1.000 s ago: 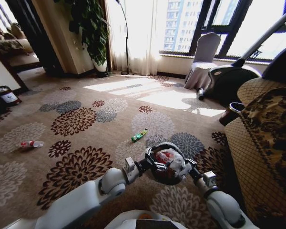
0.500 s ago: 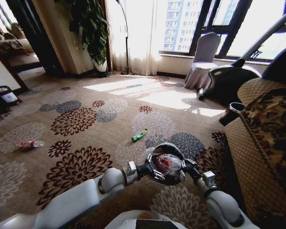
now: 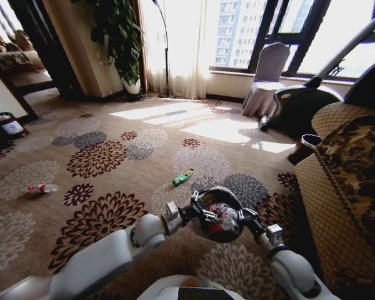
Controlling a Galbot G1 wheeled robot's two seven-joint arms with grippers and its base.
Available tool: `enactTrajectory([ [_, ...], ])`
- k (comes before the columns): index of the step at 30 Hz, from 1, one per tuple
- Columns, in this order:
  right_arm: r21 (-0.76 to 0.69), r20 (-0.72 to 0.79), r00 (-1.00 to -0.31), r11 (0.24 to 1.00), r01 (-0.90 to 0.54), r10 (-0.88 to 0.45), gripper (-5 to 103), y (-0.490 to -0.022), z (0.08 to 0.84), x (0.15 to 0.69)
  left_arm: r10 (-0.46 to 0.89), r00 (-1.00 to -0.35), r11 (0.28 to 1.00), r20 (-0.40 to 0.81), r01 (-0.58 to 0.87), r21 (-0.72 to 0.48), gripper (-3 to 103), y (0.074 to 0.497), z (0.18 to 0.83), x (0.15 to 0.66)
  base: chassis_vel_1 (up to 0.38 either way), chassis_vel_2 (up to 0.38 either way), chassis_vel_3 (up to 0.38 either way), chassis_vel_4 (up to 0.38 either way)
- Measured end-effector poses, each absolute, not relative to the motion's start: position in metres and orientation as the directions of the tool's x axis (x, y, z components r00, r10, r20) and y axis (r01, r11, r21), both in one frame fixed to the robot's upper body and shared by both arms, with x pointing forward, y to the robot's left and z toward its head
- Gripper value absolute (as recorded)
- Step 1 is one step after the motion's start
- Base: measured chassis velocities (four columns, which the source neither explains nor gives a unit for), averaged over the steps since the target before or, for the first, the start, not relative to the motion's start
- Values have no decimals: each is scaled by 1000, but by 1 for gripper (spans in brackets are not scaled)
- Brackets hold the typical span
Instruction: Pick up the trash from the ground and place it into the trash bin.
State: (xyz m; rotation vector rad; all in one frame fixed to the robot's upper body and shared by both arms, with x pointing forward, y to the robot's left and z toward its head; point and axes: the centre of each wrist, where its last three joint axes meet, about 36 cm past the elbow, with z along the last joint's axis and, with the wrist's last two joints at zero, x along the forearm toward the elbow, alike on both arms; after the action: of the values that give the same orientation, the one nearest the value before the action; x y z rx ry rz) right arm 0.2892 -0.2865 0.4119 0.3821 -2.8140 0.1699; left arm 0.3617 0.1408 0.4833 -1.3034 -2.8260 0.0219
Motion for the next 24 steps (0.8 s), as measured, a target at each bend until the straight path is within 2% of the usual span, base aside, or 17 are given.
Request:
enactTrajectory([
  [1, -76, 305, -921, 958, -277, -242, 2, -287, 412, 289, 761, -649, 649, 21, 760, -25, 100, 141, 483, 362, 0, 0, 0, 0],
  [2, -77, 300, -923, 958, -275, -241, 2, -286, 413, 290, 662, -749, 749, 23, 661, -34, 100, 141, 487, 366, 0, 0, 0, 0],
  [4, -78, 294, -926, 960, -268, -235, 2, -286, 415, 291, 537, -843, 844, 48, 535, -49, 100, 145, 489, 375, 0, 0, 0, 0],
  [5, -78, 294, -926, 960, -268, -235, 2, -286, 415, 291, 537, -843, 844, 48, 535, -49, 100, 145, 489, 375, 0, 0, 0, 0],
  [6, -77, 293, -930, 964, -255, -223, 2, -285, 416, 292, 399, -913, 917, 86, 396, -52, 100, 154, 489, 389, 0, 0, 0, 0],
  [7, -76, 294, -931, 966, -247, -215, 2, -285, 417, 292, 316, -942, 949, 110, 312, -56, 100, 162, 485, 399, 0, 0, 0, 0],
  [8, -76, 294, -931, 966, -247, -215, 2, -285, 417, 292, 316, -942, 949, 110, 312, -56, 100, 162, 485, 399, 0, 0, 0, 0],
  [9, -75, 293, -934, 969, -234, -203, 2, -286, 418, 293, 210, -968, 977, 139, 204, -59, 100, 174, 478, 413, 0, 0, 0, 0],
  [11, -75, 287, -941, 975, -211, -181, 2, -287, 420, 294, 97, -980, 994, 173, 88, -62, 100, 196, 466, 429, 0, 0, 0, 0],
  [15, -74, 276, -947, 979, -191, -164, 2, -289, 423, 296, -2, -966, 999, 260, -14, -42, 100, 224, 433, 436, 0, 0, 0, 0],
  [18, -69, 262, -951, 980, -186, -162, 2, -289, 426, 298, 8, -946, 999, 325, -4, -36, 100, 236, 402, 430, 0, 0, 0, 0],
  [24, -63, 257, -954, 983, -173, -152, 2, -288, 423, 298, 75, -938, 997, 339, 70, -27, 100, 240, 361, 411, 0, 0, 0, 0],
])
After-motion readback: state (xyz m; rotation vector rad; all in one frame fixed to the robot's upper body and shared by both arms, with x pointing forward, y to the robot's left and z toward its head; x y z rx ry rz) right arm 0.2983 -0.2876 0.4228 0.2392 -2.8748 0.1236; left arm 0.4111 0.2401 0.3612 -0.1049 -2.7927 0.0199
